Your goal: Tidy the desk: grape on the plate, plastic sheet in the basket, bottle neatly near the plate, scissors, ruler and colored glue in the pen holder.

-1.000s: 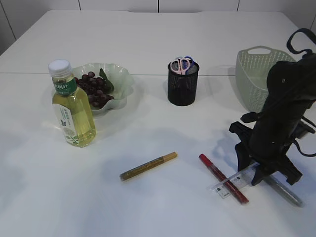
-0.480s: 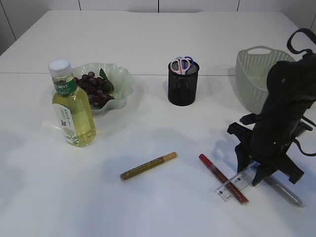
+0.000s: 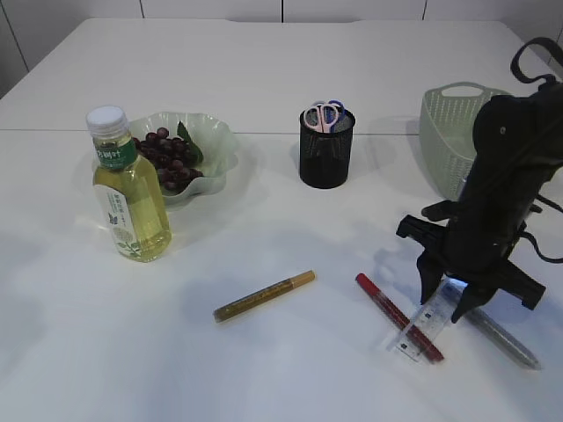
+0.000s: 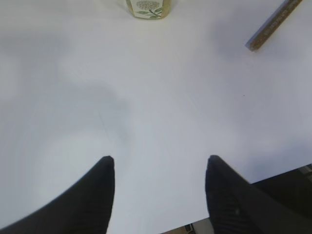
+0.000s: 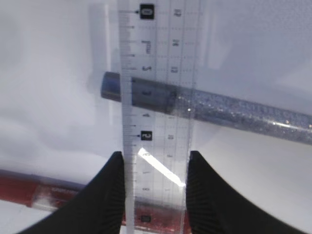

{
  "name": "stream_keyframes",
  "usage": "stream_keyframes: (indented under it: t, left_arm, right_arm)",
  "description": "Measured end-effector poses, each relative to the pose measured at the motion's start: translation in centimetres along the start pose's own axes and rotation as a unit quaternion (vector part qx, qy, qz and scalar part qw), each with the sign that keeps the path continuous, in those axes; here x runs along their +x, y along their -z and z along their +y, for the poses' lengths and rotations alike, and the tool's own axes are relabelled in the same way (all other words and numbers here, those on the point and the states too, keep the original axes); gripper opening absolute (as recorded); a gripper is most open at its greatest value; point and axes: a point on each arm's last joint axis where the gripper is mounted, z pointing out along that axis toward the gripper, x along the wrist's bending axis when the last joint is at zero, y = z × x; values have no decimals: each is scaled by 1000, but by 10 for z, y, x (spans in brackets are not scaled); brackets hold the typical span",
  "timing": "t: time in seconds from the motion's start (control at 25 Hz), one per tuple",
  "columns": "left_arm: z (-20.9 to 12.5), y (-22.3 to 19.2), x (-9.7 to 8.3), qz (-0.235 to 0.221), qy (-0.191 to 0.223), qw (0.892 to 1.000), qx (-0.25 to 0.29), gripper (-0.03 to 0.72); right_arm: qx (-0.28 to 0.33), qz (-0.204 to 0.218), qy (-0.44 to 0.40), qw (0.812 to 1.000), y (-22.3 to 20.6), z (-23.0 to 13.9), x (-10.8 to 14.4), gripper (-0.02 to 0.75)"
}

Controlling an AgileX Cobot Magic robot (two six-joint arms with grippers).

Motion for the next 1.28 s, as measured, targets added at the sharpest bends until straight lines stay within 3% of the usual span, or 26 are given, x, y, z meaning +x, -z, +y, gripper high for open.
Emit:
stream_keyframes:
  t: [0.44,0.76,1.08,1.28]
  left_arm:
    - [0,0,0,0,0,1000,0,435]
    - [0,0,0,0,0,1000,0,434]
    - [-1,0,0,0,0,1000,6,434]
    - [-1,0,0,0,0,1000,6,434]
  right_arm:
    - [21,-14,169,985,16,1,7,300]
    - [82,-44,363,927,18,-6,-3,300]
    - [105,-35,472,875,19,-9,-4,300]
    - [92,-25,499,861,18,-7,-2,300]
